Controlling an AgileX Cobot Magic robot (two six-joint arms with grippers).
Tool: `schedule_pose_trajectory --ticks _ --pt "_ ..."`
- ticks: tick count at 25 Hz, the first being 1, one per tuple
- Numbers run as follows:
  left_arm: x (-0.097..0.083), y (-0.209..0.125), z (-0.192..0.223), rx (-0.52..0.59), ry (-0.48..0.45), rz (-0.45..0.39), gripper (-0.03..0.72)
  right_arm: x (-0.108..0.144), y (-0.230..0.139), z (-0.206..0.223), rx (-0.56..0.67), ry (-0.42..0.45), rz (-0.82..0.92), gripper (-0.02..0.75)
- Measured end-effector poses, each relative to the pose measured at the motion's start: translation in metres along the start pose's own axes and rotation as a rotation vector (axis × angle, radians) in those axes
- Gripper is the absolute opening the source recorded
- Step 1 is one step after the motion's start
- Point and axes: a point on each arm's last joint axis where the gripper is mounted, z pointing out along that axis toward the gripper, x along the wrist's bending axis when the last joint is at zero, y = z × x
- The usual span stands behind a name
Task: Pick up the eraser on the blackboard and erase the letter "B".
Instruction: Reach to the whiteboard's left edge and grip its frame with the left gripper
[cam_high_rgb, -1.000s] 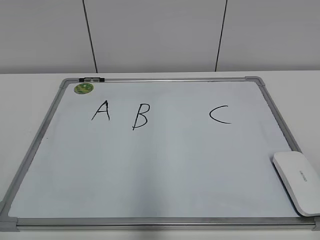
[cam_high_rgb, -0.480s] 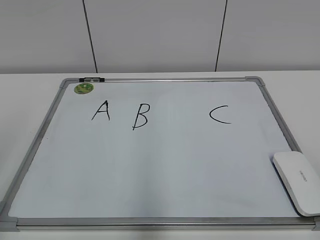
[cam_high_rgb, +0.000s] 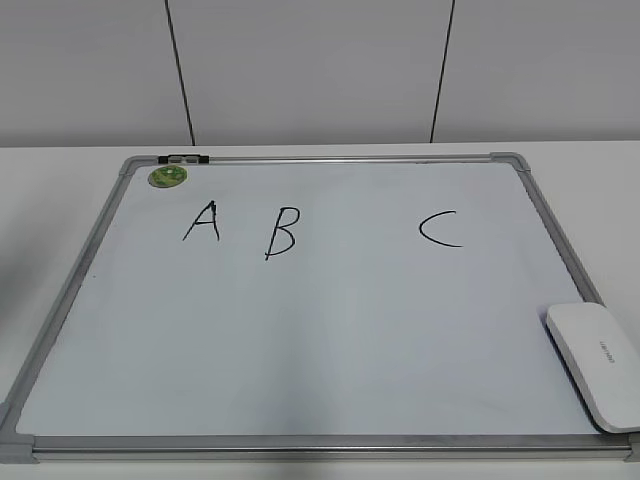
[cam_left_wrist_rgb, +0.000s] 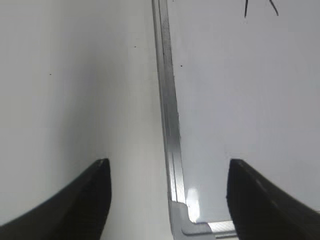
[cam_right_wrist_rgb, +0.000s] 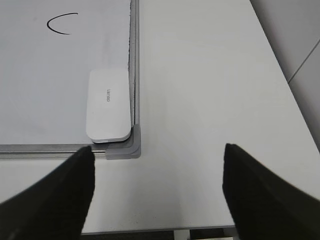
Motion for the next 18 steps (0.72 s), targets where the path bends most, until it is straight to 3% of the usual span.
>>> schedule_pose_trajectory --ticks 7,18 --pt "0.004 0.043 0.068 0.119 -0.023 0.007 0.507 0.000 0.000 0.000 0.000 0.000 0.000 0.591" --pt "0.010 0.067 0.153 0.281 -0.052 0.013 0.374 0.000 0.000 0.000 0.000 0.000 0.000 0.591"
